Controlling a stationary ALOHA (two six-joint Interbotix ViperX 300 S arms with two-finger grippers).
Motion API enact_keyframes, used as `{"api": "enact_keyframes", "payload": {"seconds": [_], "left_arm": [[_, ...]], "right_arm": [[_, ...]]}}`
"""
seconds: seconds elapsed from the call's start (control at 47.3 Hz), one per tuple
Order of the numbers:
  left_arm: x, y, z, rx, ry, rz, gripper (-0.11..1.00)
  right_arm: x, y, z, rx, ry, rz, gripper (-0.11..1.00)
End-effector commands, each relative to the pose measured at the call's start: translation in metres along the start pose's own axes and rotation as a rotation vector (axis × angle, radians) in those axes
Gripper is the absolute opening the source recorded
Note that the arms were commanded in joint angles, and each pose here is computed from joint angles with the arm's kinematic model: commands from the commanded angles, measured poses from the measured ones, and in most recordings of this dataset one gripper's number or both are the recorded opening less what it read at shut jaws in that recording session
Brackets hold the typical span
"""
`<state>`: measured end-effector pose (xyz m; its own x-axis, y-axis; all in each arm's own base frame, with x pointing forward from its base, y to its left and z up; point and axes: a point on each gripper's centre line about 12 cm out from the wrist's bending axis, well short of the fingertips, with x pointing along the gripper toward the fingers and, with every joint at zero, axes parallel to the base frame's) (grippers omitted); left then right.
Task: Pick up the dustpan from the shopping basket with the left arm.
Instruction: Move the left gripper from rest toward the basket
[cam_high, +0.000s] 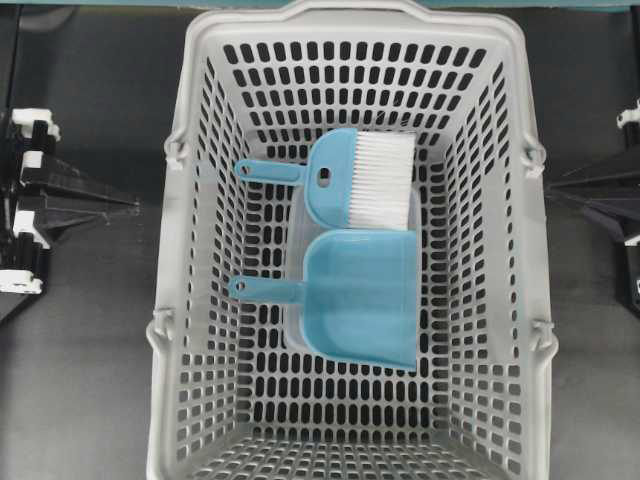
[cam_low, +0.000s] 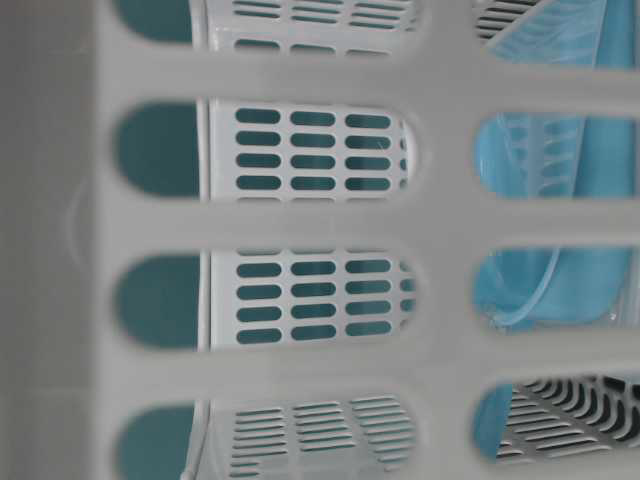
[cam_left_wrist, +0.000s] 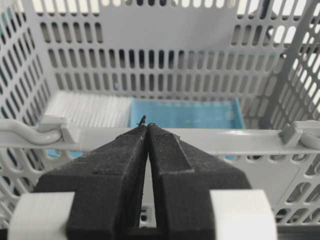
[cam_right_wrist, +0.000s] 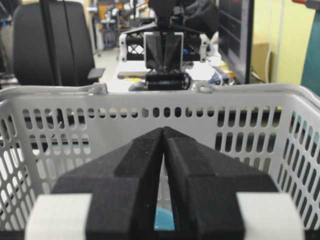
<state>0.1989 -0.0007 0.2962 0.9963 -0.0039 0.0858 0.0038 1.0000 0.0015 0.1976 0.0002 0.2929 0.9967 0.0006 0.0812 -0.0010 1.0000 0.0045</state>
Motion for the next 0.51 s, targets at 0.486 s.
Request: {"api": "enact_keyframes", "payload": {"seconds": [0.486], "left_arm": [[0.059,-0.009,0.099,0.007,0.366,-0.026,0.01]], "right_arm": [[-0.002,0.000,0.011,0.012,0.020,0.000,-0.01]]}}
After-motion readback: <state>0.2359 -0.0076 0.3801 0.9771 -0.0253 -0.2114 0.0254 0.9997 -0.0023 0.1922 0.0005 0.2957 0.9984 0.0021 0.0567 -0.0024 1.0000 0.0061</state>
